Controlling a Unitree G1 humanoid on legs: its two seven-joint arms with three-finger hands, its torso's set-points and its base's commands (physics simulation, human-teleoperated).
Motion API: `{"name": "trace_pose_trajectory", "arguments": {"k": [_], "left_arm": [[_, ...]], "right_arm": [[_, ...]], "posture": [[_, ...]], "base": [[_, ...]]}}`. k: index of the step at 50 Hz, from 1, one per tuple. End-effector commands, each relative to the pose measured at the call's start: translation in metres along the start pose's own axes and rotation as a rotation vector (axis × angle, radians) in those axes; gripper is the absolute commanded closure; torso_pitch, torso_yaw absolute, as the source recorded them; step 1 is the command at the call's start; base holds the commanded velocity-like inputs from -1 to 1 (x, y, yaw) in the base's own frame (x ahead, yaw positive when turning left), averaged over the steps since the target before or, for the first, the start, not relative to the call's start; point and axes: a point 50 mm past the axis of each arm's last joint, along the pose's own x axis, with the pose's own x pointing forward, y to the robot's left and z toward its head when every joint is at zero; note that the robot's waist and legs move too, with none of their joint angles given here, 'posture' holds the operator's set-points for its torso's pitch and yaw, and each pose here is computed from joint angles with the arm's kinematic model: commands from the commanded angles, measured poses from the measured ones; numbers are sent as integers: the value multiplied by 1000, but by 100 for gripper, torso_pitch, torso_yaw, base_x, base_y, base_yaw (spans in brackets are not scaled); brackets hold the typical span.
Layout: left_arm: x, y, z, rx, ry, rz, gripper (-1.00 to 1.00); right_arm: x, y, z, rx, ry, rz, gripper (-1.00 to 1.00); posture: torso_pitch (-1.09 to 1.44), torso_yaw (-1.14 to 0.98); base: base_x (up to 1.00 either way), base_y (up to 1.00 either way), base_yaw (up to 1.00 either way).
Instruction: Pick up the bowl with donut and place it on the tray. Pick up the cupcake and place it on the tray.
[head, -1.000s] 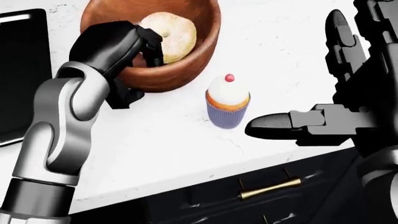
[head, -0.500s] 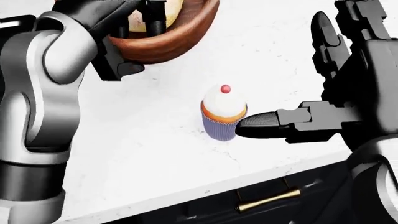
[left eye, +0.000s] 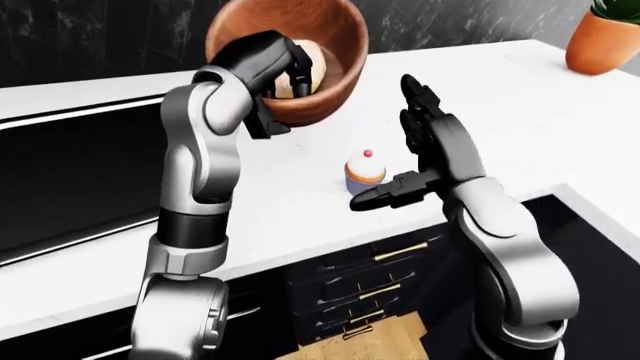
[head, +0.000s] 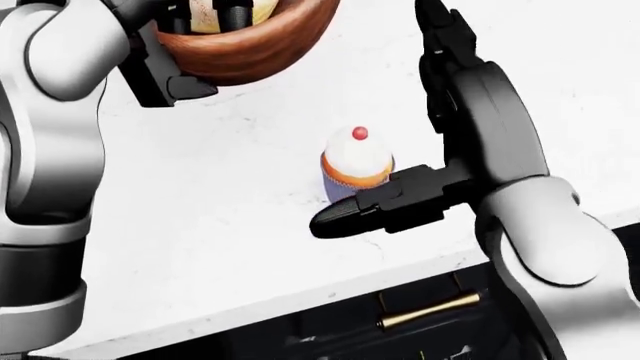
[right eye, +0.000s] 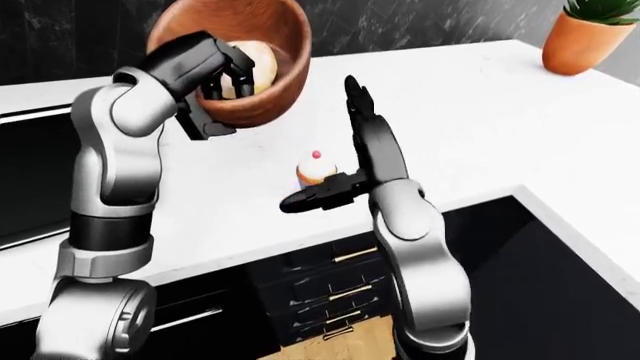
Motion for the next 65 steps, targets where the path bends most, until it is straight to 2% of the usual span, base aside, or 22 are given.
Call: {"name": "trace_pose_trajectory", "arguments": {"k": [1, 7, 13, 16, 25, 36, 53, 54, 55, 56, 57, 59, 60, 61, 62, 65], "left_arm": [[-6, 24, 12, 28, -45, 111, 100], [-7, 26, 13, 29, -47, 115, 100], [-8, 26, 13, 29, -49, 116, 100], [-8, 28, 13, 27, -50, 124, 100], [-7, 30, 11, 30, -47, 130, 100], [-6, 35, 9, 35, -43, 136, 100], [-7, 38, 9, 32, -41, 148, 100], [-7, 38, 9, 32, -42, 147, 100], [-7, 39, 9, 32, -42, 148, 100], [-7, 39, 9, 32, -42, 147, 100], [-7, 39, 9, 32, -42, 148, 100], [-7, 39, 10, 33, -43, 147, 100], [-8, 39, 10, 33, -43, 147, 100], [-8, 38, 10, 33, -43, 146, 100], [-8, 38, 10, 33, -43, 145, 100], [-8, 39, 10, 33, -44, 146, 100]], "right_arm": [[2, -3, 11, -33, -71, -28, -100], [13, 3, 4, -88, -34, -25, -100], [20, 0, 12, -155, -23, -40, -100], [23, 4, 11, -184, -7, -18, -100], [30, 16, 12, -212, 8, 26, -100], [34, 32, 0, -231, 36, 80, -100], [45, 37, -16, -246, 61, 81, -100], [45, 37, -16, -247, 61, 83, -77], [45, 37, -16, -247, 60, 82, -65], [44, 38, -16, -248, 59, 83, -38], [44, 38, -17, -248, 60, 84, -26], [45, 38, -18, -248, 60, 84, -21], [45, 38, -19, -248, 60, 85, -9], [45, 38, -19, -248, 60, 84, -8], [44, 38, -19, -248, 59, 84, 8], [44, 38, -19, -251, 57, 83, 20]], "posture": [[0, 0], [0, 0], [0, 0], [0, 0], [0, 0], [0, 0], [0, 0], [0, 0], [0, 0], [0, 0], [0, 0], [0, 0], [0, 0], [0, 0], [0, 0], [0, 0]], "base": [[0, 0, 0], [0, 0, 0], [0, 0, 0], [0, 0, 0], [0, 0, 0], [0, 0, 0], [0, 0, 0], [0, 0, 0], [0, 0, 0], [0, 0, 0], [0, 0, 0], [0, 0, 0], [0, 0, 0], [0, 0, 0], [0, 0, 0], [0, 0, 0]]}}
